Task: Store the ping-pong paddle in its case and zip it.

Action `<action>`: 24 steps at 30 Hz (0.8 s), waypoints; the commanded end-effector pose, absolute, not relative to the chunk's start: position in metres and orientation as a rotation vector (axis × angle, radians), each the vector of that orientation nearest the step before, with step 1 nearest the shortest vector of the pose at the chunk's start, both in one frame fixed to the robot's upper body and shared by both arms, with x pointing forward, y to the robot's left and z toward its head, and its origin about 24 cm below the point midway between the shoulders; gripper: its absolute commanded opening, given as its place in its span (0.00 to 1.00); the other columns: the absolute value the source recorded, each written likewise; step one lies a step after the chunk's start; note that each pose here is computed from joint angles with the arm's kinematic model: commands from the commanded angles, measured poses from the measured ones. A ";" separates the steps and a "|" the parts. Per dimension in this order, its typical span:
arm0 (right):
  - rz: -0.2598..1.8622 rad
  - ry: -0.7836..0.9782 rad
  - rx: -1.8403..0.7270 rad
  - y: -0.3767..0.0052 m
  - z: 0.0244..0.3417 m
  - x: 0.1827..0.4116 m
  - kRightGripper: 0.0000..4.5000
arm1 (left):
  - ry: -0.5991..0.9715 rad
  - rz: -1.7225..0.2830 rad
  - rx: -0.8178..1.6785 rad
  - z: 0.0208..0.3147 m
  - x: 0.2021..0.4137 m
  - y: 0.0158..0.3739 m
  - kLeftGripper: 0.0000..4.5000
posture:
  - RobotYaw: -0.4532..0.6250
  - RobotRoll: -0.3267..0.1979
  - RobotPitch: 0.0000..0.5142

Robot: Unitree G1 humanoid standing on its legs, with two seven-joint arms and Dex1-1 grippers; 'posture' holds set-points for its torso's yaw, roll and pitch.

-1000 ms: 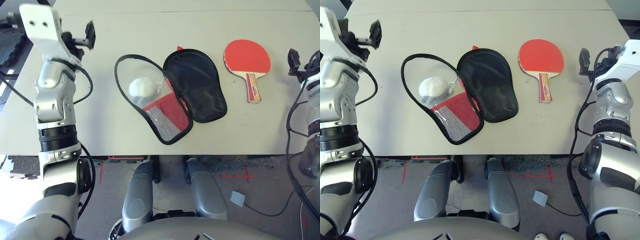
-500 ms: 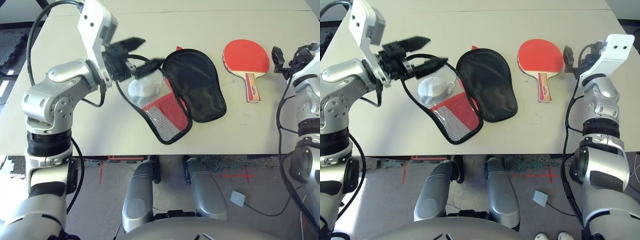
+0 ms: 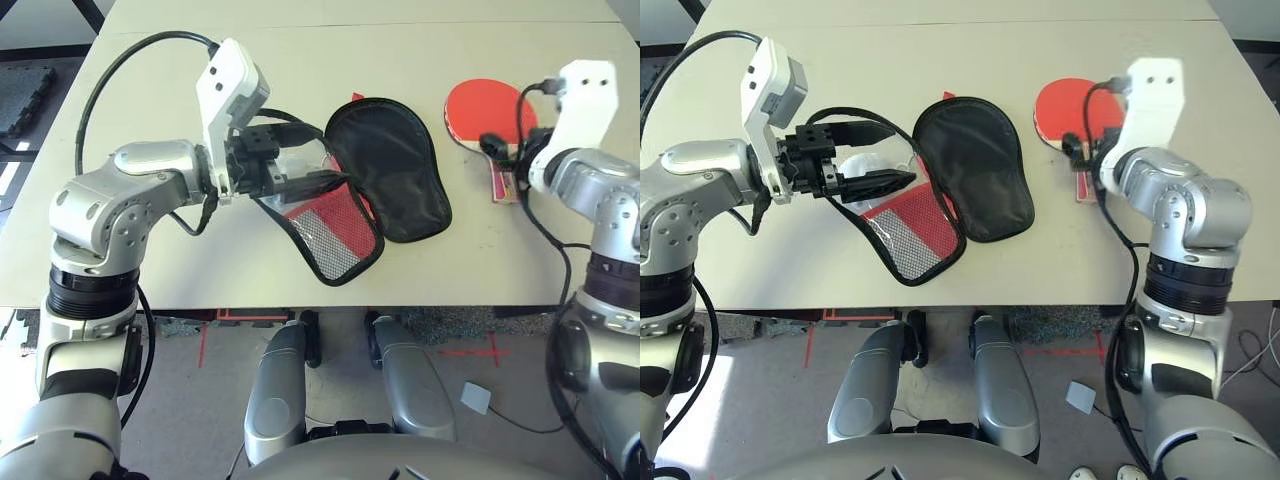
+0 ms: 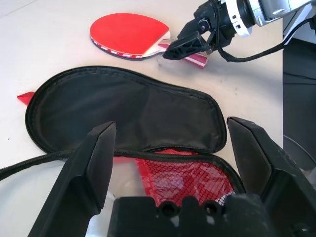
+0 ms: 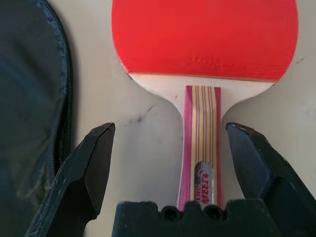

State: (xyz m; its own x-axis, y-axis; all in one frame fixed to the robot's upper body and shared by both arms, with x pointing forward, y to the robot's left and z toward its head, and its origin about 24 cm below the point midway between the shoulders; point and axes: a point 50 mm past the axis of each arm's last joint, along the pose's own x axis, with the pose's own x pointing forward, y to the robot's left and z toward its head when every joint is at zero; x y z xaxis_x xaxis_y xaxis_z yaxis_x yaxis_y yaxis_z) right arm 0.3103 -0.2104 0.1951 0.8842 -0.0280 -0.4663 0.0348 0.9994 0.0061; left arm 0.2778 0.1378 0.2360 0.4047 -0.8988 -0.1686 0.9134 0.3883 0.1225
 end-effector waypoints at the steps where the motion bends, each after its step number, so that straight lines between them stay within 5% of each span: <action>1: -0.093 0.516 0.013 -0.214 0.200 0.309 0.99 | 0.099 -1.184 0.216 0.232 0.276 0.133 1.00 | 0.32 0.62 0.61; 17: -0.113 0.599 0.003 -0.221 0.174 0.329 0.99 | 0.094 -1.207 0.227 0.229 0.271 0.125 1.00 | 0.35 0.62 0.61; 20: -0.094 0.620 0.018 -0.220 0.168 0.332 0.86 | 0.089 -1.214 0.225 0.230 0.269 0.122 1.00 | 0.36 0.62 0.61; 24: -0.073 0.633 -0.015 -0.217 0.164 0.331 0.54 | 0.089 -1.215 0.224 0.230 0.268 0.122 1.00 | 0.36 0.62 0.61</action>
